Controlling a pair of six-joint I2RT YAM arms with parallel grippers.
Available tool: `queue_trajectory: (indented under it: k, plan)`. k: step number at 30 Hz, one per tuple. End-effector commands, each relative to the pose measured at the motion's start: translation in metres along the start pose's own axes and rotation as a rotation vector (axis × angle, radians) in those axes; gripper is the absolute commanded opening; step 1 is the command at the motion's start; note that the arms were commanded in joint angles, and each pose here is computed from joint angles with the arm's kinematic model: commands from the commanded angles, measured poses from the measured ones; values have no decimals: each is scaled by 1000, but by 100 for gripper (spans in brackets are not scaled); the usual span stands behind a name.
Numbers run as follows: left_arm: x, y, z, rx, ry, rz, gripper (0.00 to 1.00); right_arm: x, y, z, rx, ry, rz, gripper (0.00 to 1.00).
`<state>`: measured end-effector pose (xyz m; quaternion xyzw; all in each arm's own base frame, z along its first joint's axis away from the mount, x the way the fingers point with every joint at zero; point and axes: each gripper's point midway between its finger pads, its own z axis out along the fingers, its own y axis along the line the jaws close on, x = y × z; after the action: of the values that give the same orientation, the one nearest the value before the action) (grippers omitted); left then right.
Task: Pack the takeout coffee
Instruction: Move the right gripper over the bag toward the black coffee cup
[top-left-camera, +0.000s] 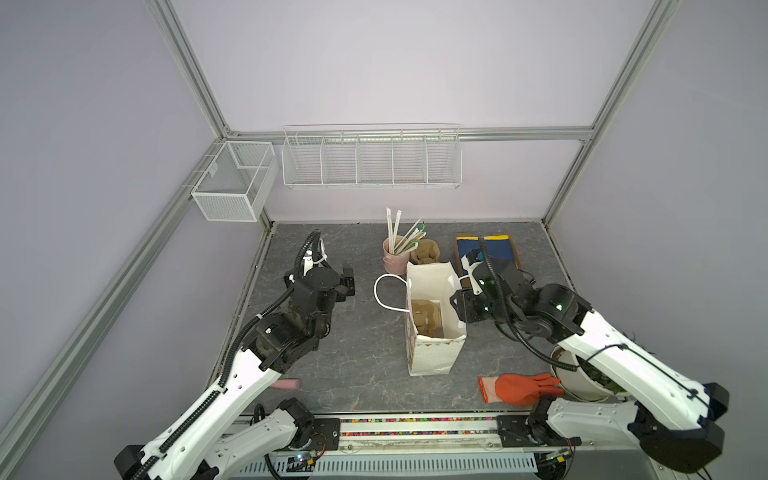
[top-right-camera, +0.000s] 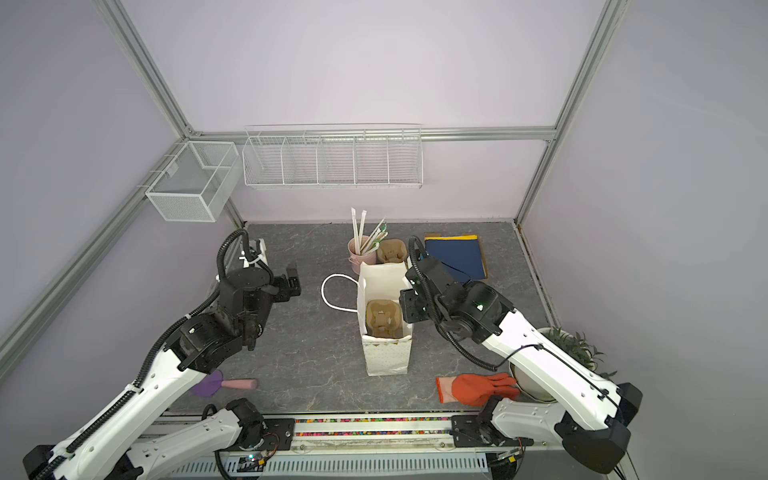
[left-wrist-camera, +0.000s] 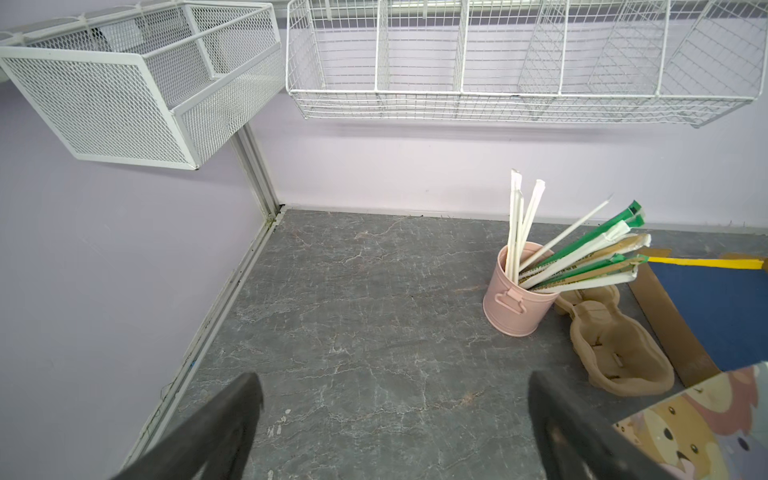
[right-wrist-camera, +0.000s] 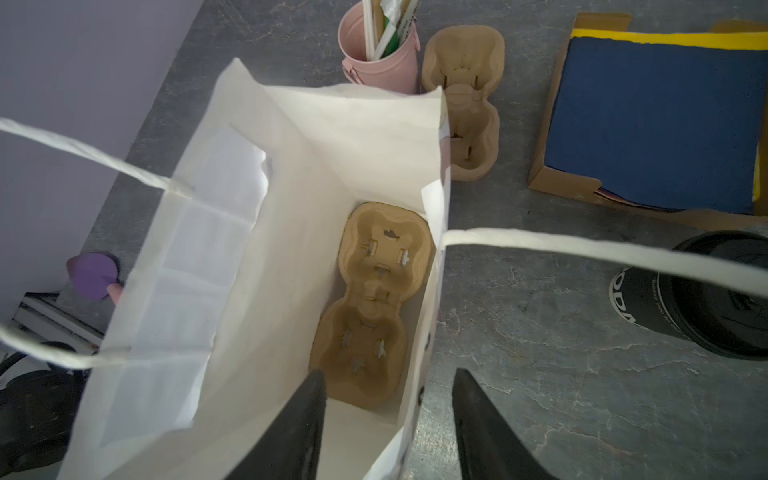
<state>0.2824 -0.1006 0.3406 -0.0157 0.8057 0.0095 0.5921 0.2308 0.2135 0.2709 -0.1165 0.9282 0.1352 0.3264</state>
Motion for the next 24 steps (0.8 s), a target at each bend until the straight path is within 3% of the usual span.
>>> queue_trajectory:
  k: [1,6,11,24]
  plan:
    - [-3,2,-2,6,-17,-26,100,-3,-10,1,77,4,-18,45]
    - [-2,2,0,-3,-11,-16,100,-6,-12,13,124,26,-34,32]
    - [0,2,3,-9,-3,-11,100,-14,-12,25,133,21,-21,8]
    - [3,2,6,-15,9,-2,100,-44,-12,51,136,-28,-4,7]
